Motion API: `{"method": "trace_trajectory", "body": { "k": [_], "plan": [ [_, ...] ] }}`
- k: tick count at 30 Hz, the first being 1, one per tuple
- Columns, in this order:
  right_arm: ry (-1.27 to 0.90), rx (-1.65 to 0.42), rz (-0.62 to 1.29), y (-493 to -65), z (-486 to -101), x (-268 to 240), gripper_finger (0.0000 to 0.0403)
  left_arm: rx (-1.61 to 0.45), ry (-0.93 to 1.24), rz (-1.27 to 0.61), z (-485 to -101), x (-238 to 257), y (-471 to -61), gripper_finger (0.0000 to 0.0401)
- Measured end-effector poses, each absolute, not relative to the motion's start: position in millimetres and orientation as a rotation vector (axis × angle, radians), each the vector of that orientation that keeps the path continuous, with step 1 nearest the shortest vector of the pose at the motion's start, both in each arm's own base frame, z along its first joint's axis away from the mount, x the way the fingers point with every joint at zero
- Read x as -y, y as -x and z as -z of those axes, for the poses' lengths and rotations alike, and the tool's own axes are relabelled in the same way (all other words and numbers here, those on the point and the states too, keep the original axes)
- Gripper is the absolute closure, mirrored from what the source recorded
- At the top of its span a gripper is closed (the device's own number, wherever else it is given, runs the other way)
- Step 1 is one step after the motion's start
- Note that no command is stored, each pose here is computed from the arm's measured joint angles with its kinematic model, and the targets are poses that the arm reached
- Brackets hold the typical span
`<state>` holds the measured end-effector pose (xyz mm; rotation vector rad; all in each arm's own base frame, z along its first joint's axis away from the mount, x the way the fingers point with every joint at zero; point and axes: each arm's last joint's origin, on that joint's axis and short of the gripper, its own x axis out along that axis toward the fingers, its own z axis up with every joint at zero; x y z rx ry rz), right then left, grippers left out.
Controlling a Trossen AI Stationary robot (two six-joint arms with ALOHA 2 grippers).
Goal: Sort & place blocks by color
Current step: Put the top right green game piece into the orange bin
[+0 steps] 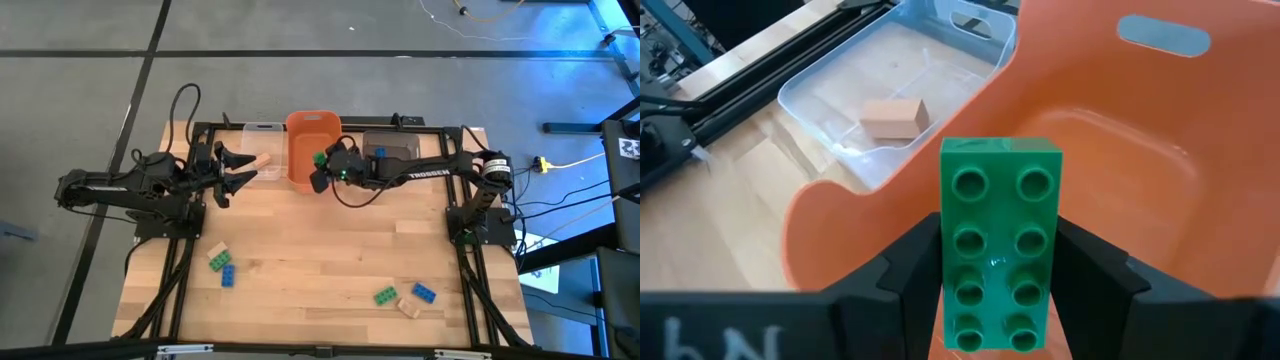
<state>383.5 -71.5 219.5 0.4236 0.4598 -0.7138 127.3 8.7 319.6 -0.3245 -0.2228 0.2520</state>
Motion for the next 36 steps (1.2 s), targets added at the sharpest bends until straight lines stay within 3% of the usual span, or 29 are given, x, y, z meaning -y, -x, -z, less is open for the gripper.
{"method": "trace_trajectory", "body": {
  "k": [9, 20, 24, 36],
  "plan": [
    [-0.423, -0.460, 0.714, -384, -219, 71, 0.0228, 0.223, 0.325, -0.252, -320, -9, -127, 0.0167],
    [-0.534, -0.448, 0.785, -378, -218, 80, 0.0118, 0.224, 0.325, -0.252, -320, -9, -127, 0.0167],
    [-0.478, -0.524, 0.677, -372, -227, 75, 0.0112, 0.226, 0.325, -0.251, -320, -9, -127, 0.0167],
    [-0.414, -0.646, 0.809, -350, -233, 69, 0.0112, 0.227, 0.325, -0.251, -320, -9, -127, 0.0167]
  ]
}}
